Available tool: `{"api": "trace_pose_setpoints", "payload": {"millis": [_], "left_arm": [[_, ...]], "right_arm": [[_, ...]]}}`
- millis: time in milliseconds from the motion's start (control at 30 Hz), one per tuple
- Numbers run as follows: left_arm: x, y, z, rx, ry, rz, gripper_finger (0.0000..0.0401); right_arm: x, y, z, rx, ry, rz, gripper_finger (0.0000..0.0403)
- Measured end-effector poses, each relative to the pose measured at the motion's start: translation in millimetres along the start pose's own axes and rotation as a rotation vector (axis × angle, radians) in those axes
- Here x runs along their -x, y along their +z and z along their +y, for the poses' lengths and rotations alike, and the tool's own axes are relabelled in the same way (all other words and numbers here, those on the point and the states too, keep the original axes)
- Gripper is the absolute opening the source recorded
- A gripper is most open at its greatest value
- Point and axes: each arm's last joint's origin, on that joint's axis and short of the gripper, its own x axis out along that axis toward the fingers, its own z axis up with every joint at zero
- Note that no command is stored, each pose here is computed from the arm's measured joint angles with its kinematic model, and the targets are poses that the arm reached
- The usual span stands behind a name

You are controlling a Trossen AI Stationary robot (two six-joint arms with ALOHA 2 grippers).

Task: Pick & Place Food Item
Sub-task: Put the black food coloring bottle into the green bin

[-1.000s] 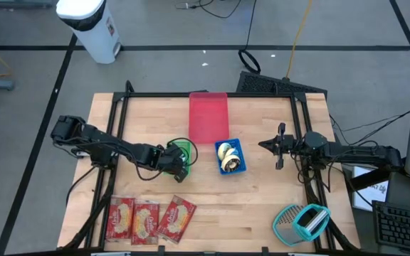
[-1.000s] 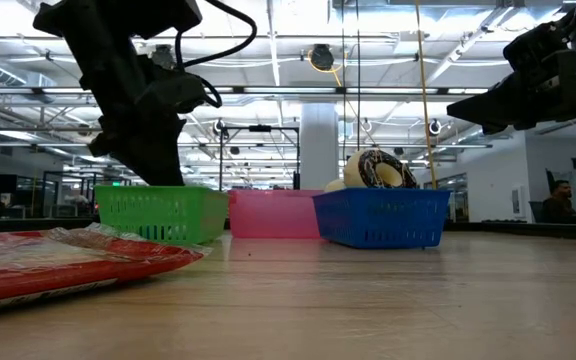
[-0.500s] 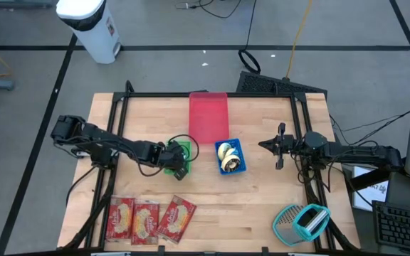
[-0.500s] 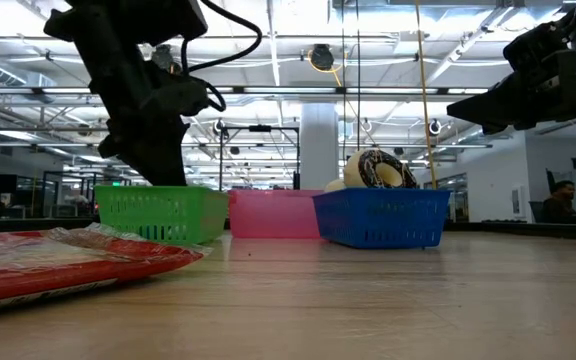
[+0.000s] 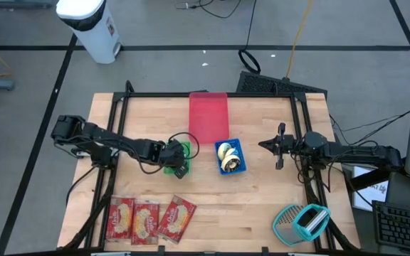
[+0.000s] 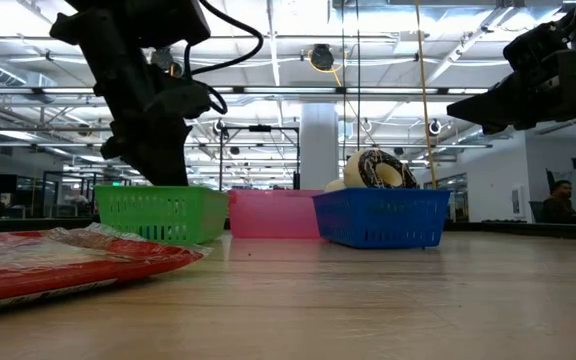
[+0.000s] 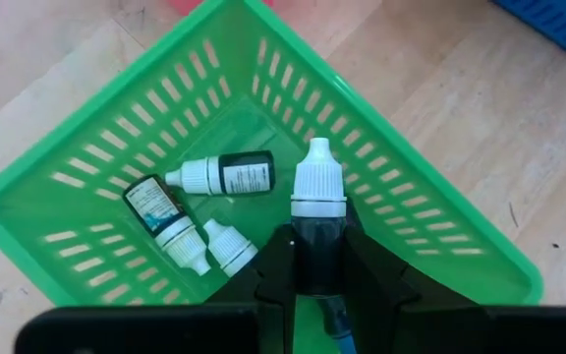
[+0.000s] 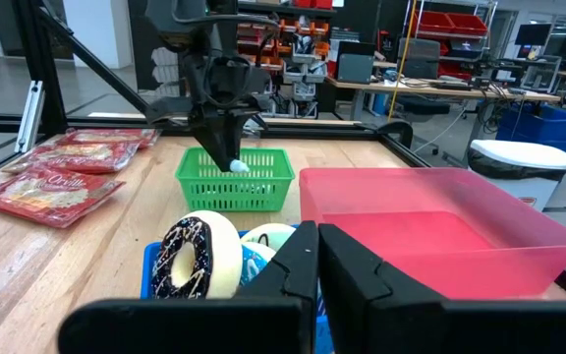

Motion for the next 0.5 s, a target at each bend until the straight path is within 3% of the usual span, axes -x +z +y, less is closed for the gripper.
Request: {"api": "trace_pose_setpoints", "payload": {"millis": [500], "left_arm": [[-0.6, 1.0, 1.0, -0.063, -0.021, 0.025, 0.0058]], "right_arm": [[0.0, 0.0, 0.0, 0.0, 0.0, 0.0, 0.0004]]}}
